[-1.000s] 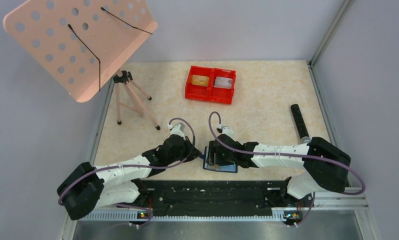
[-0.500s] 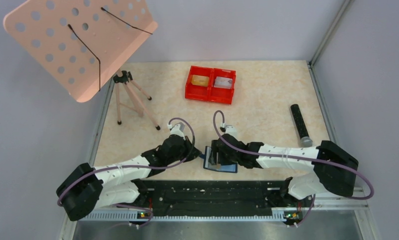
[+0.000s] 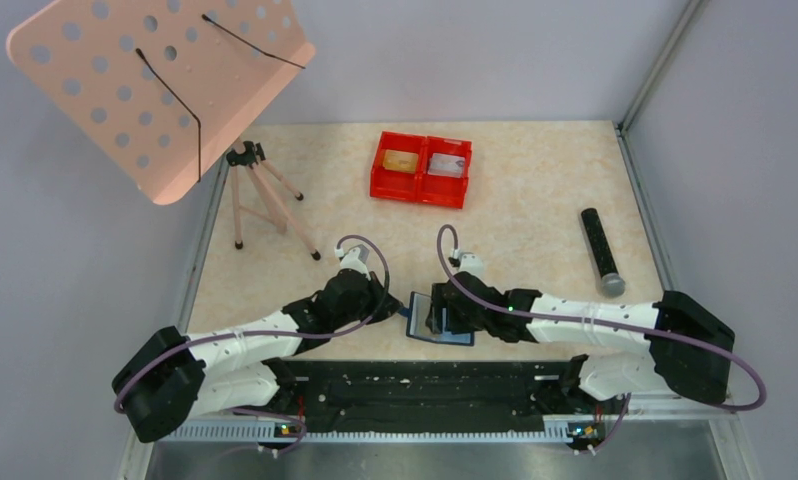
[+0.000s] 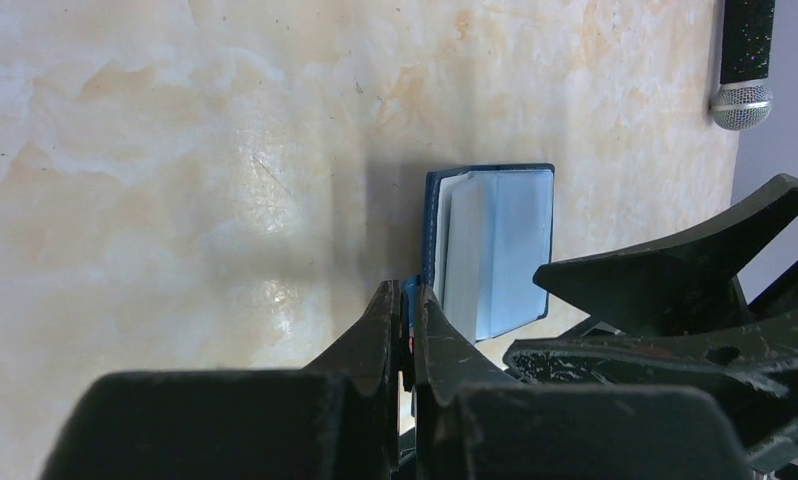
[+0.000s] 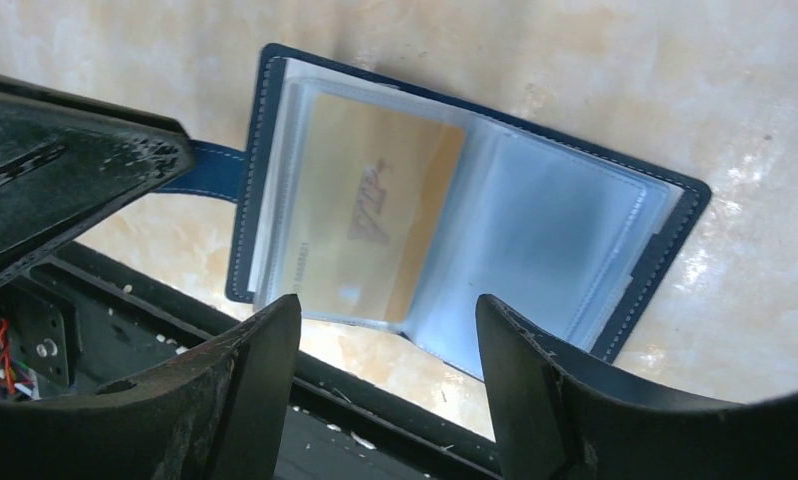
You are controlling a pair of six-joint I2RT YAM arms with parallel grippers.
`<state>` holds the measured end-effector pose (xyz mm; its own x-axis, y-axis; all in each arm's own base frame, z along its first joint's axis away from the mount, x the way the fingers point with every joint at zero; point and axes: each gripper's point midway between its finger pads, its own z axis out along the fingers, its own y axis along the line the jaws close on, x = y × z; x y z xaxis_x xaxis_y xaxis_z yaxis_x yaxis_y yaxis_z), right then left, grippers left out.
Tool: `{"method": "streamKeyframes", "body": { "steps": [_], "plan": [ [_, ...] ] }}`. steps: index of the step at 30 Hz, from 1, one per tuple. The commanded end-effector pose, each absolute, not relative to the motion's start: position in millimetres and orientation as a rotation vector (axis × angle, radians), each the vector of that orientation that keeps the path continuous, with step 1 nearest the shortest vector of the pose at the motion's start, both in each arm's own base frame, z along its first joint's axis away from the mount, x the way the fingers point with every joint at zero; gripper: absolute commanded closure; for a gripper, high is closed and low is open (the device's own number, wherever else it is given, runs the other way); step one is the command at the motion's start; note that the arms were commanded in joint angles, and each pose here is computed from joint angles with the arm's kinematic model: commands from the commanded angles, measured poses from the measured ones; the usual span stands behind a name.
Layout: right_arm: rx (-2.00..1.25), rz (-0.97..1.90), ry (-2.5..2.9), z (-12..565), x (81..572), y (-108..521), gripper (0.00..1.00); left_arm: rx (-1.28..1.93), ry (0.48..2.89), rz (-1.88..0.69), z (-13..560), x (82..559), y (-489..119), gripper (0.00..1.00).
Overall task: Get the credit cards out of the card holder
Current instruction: Remove the credit card from the card holder.
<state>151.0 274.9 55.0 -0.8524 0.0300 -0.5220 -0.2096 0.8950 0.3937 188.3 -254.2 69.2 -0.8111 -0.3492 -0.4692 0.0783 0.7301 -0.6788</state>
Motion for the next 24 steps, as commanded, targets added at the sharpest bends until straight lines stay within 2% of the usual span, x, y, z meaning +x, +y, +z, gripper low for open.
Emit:
{"method": "streamKeyframes", "body": {
  "steps": [1, 24],
  "plan": [
    [-0.239, 0.689, 2.445, 68.1, 147.8, 292.6, 0.34, -0.213, 2.306, -0.986, 79.4, 191.3, -257.7, 1.0],
    [-0.202, 0.695, 2.507, 54.8, 152.5, 317.6, 0.34, -0.209, 2.297, -1.001, 82.1, 190.3, -258.3, 1.0]
  ]
}}
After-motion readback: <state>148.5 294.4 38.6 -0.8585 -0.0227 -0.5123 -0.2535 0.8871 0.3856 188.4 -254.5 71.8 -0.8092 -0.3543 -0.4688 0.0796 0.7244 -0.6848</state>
